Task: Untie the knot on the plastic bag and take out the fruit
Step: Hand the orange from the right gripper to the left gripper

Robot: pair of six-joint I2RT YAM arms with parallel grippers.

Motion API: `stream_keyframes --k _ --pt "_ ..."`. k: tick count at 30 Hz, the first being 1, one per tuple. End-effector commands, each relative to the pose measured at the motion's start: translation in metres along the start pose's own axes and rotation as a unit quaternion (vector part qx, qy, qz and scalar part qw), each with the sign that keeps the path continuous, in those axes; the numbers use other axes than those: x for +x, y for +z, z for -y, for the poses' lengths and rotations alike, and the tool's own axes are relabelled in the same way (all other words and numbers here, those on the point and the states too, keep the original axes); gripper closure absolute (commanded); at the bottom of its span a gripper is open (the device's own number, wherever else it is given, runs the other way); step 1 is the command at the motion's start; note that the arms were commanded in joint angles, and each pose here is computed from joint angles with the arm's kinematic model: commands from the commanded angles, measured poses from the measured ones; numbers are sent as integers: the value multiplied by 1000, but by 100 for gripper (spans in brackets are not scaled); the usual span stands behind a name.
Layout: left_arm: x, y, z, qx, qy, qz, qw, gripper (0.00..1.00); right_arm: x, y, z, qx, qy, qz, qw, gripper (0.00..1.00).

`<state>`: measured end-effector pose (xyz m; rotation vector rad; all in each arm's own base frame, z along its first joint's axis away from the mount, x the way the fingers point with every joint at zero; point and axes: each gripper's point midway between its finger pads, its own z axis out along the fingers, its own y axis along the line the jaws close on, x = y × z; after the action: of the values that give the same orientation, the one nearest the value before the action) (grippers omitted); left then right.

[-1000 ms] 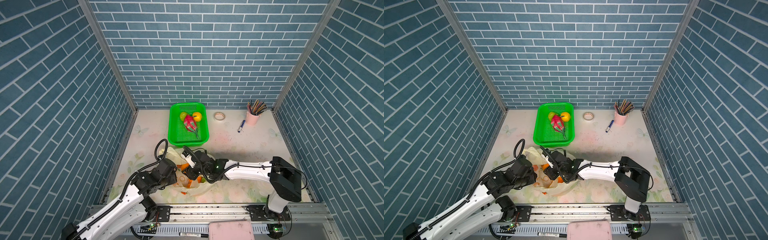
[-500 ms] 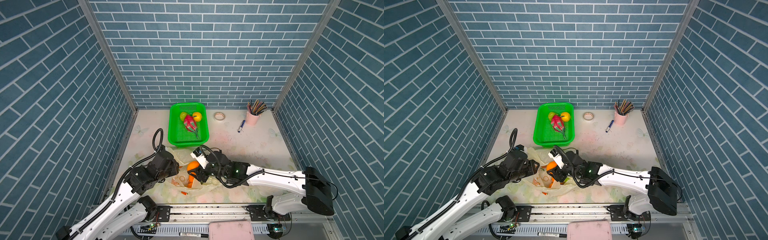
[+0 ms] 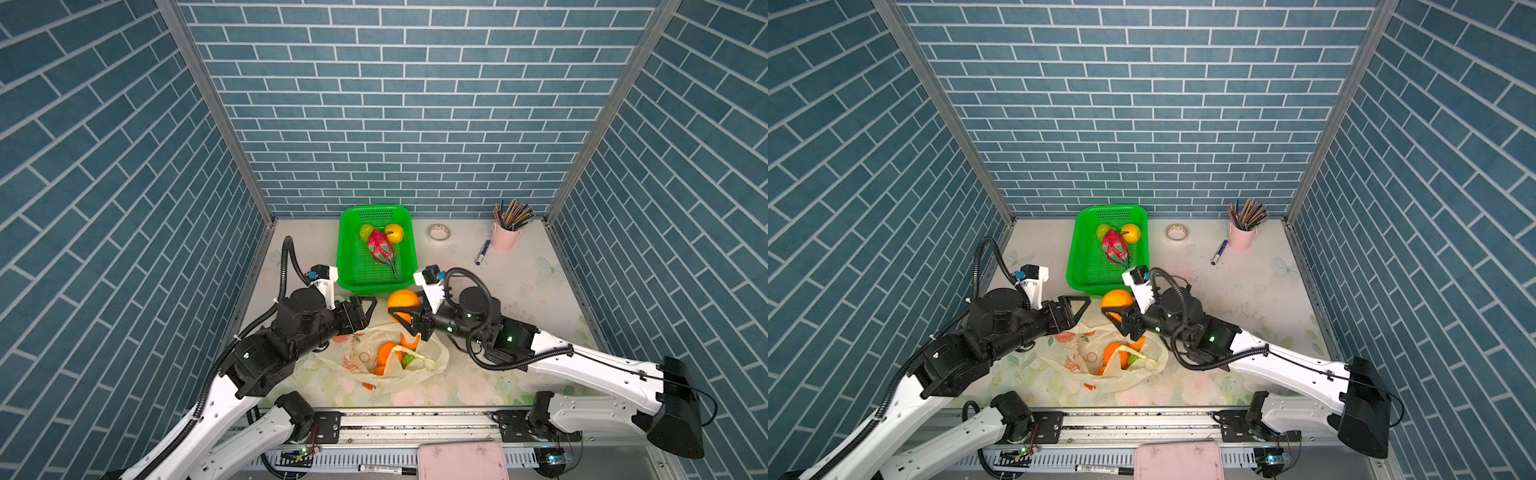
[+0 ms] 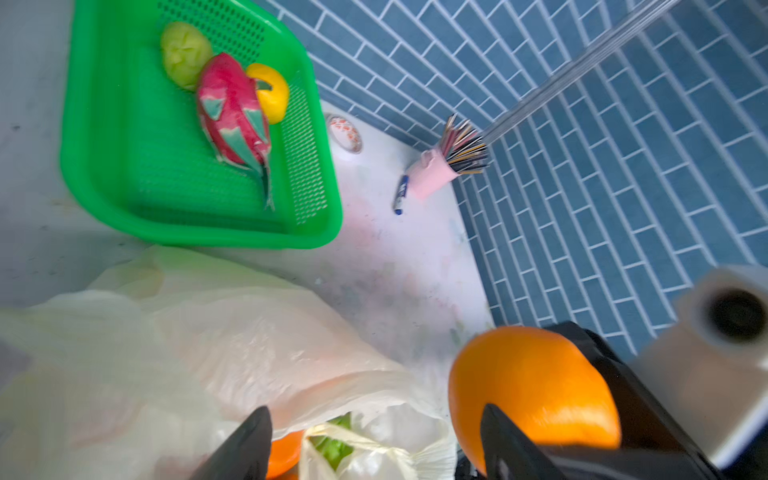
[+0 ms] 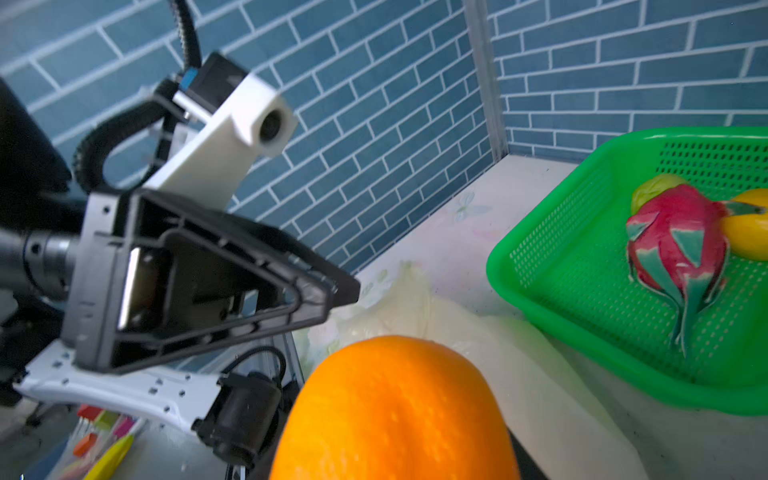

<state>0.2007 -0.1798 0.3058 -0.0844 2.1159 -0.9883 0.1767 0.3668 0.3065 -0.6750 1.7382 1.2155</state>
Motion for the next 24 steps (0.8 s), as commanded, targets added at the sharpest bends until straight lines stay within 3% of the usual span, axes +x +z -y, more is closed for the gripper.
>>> stream_keyframes --k 1,5,8,10,14,16,19,24 --pt "-29 -6 49 101 45 50 993 16 -26 -10 -7 -59 81 43 994 47" --pt "-38 -3 74 153 148 80 974 11 -45 -17 5 -92 163 60 980 50" --pt "-41 1 86 168 270 109 942 11 -52 -21 14 -104 210 52 971 51" --pt "-39 7 90 169 354 114 913 11 -55 -23 19 -103 227 43 968 51" --pt "-32 13 105 196 471 119 851 11 -55 -26 24 -93 243 29 965 52" --pt "-19 13 113 227 540 115 802 11 -54 -27 23 -89 248 22 964 52" --pt "-7 14 118 254 609 126 741 11 -52 -30 21 -88 253 13 963 52" --pt "-3 19 127 275 658 159 683 12 -48 -35 18 -91 253 5 963 52"
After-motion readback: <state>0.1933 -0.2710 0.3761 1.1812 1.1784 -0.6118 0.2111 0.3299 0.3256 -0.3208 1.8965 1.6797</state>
